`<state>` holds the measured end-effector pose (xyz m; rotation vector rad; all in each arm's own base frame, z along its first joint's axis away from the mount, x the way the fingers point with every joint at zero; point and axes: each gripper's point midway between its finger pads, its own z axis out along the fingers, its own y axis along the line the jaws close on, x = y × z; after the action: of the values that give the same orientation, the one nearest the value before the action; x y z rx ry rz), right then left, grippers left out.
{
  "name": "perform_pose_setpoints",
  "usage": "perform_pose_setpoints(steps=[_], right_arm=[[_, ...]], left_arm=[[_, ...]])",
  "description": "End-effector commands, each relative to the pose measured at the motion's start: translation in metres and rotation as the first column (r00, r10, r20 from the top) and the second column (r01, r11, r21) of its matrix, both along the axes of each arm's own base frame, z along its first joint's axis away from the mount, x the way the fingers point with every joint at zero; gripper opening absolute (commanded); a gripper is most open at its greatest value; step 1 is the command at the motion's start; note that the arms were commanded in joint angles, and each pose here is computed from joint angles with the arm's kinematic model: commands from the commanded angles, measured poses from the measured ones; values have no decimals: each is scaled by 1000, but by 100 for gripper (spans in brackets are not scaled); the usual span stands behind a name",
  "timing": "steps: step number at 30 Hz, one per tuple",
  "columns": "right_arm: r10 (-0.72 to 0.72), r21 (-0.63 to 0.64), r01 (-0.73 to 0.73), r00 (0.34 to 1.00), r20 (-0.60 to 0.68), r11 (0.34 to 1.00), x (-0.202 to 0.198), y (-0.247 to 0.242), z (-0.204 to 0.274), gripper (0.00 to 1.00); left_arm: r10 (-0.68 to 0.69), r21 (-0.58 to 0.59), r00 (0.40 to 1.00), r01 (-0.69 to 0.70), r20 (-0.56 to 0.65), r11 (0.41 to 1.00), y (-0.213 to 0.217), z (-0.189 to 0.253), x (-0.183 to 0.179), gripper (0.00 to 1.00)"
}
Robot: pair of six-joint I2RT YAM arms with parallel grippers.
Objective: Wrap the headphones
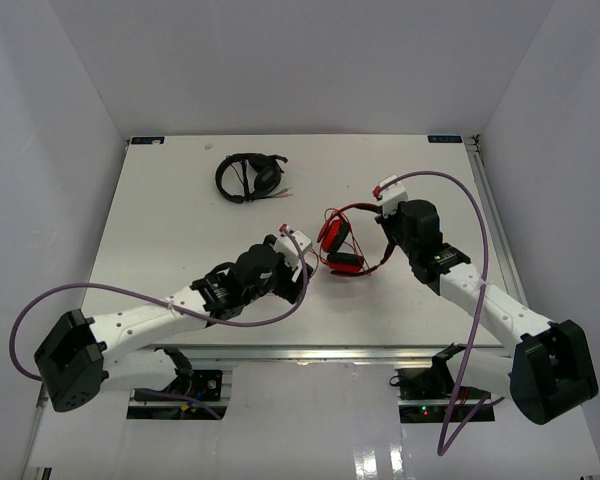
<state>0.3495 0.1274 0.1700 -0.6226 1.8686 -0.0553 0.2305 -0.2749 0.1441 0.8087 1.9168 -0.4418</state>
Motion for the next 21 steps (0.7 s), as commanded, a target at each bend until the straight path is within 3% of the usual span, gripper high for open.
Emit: perform_pose_setpoints(steps=[1,8,16,21], right_arm=[[-4,106,-5,997,81,994,11,11,41,8],[17,116,-25,997,70,993,6,12,40,8],[27,141,-33,999,43,989,6,16,38,8],[35,150,-40,999,32,988,4,18,37,8]], left_arm=[[-75,-80,992,67,-100,995,-23,-23,-2,86],[-201,-107,970,188,-136,976,-33,-47,-5,84],[-154,-18,972,153,-176,988,-35,-89,12,73],[-140,23,971,147,-195,989,-35,-105,16,31]])
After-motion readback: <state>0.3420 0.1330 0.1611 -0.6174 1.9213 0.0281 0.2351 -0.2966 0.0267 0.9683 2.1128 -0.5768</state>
